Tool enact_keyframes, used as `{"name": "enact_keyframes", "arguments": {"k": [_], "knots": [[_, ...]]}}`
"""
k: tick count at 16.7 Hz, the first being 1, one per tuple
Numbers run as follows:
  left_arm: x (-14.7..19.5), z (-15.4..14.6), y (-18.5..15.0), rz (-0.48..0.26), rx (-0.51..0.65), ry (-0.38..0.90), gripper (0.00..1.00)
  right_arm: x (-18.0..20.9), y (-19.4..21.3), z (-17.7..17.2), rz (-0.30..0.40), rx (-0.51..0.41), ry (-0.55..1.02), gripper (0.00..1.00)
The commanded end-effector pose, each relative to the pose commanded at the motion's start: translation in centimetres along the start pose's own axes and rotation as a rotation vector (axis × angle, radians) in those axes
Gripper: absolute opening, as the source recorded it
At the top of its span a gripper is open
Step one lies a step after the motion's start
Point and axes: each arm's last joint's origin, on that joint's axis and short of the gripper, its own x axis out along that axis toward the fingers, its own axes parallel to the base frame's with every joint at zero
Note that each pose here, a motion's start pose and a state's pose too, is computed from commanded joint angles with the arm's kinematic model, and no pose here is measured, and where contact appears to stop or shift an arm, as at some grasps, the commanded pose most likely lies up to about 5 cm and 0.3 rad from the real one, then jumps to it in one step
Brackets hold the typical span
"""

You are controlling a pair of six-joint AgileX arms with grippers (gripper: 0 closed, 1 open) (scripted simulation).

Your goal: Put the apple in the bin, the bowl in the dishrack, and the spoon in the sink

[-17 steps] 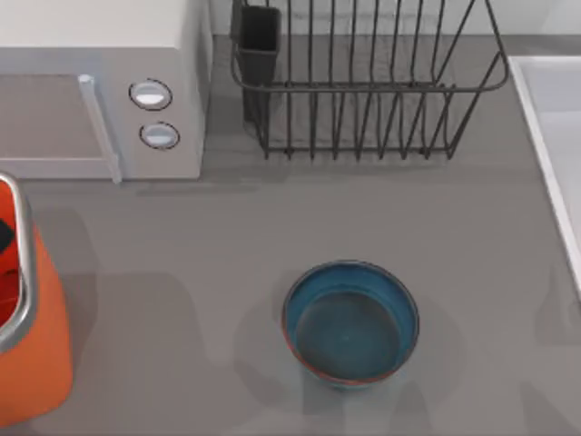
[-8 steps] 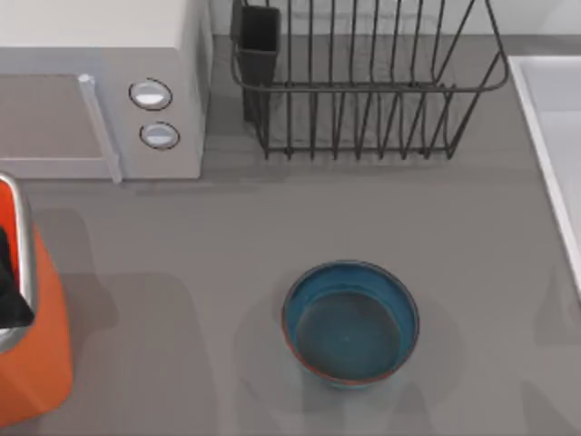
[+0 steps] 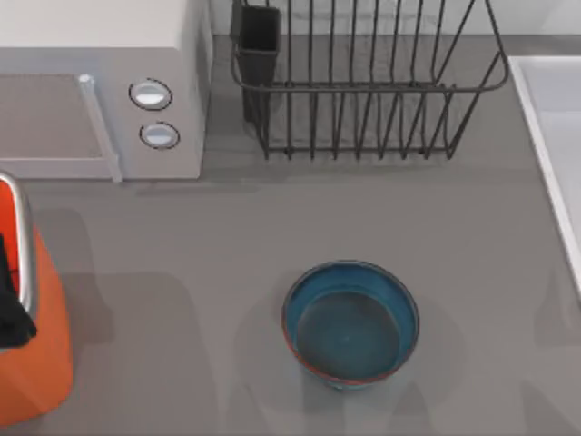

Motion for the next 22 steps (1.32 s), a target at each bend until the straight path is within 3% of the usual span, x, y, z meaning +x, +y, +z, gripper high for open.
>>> {"name": "enact_keyframes", "arguments": {"k": [5,9,15,19,22], "knots": [[0.0,0.0,0.0,0.0,0.0,0.0,1.0,0.0,0.2,0.6,0.014,0.012,0.027,1.0],[0.0,0.0,0.0,0.0,0.0,0.0,1.0,0.5,1.1,4.0,0.089,0.073,0.182,1.0],[0.0,0.0,0.0,0.0,0.0,0.0,1.0,5.6,5.0,9.3,0.194,0.152,0.705,1.0],[0.0,0.0,0.0,0.0,0.0,0.0,1.0,10.8,10.0,9.7,0.182,0.13,1.108,1.0],[0.0,0.0,0.0,0.0,0.0,0.0,1.0,13.6,14.0,9.2,0.143,0.083,1.323,1.0]]}}
